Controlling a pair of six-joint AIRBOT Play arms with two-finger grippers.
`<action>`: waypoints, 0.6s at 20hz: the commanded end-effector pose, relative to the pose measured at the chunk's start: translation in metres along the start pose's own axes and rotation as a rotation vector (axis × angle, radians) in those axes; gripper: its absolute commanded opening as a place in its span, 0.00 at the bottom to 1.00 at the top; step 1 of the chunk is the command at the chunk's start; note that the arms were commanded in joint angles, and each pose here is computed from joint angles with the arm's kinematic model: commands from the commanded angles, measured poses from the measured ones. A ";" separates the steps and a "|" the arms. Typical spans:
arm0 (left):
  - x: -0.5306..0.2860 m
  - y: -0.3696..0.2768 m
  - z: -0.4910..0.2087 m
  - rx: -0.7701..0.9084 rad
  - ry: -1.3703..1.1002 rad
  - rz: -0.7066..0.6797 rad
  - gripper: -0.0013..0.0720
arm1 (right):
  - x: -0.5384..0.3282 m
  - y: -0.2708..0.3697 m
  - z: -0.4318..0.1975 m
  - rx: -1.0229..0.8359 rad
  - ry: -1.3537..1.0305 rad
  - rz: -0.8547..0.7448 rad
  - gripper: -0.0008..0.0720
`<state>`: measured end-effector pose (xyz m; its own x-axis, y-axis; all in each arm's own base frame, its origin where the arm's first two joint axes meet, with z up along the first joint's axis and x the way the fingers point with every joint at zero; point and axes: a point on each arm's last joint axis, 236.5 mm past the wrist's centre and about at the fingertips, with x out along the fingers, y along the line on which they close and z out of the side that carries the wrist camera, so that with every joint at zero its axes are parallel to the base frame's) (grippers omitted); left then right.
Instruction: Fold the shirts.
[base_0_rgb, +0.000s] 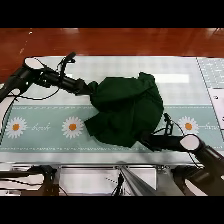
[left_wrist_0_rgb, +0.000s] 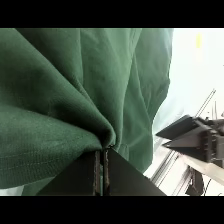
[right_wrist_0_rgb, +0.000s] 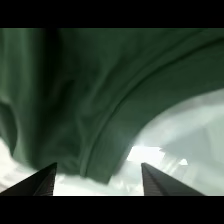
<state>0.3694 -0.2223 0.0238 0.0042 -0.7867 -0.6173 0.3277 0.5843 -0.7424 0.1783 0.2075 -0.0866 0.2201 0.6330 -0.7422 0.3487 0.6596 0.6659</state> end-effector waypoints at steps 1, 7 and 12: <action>0.000 -0.003 0.005 -0.005 -0.022 -0.014 0.05 | 0.026 0.003 0.010 0.066 -0.077 0.008 0.84; -0.008 0.001 0.024 -0.015 -0.099 -0.005 0.05 | 0.030 0.054 0.035 0.006 -0.162 0.092 0.05; -0.108 -0.029 0.104 0.042 -0.403 -0.069 0.05 | -0.043 0.160 0.040 -0.336 -0.276 0.308 0.05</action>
<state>0.4255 -0.1998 0.0791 0.2105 -0.8287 -0.5186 0.3391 0.5594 -0.7564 0.2499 0.2630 -0.0145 0.4495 0.6800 -0.5793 0.1358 0.5889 0.7967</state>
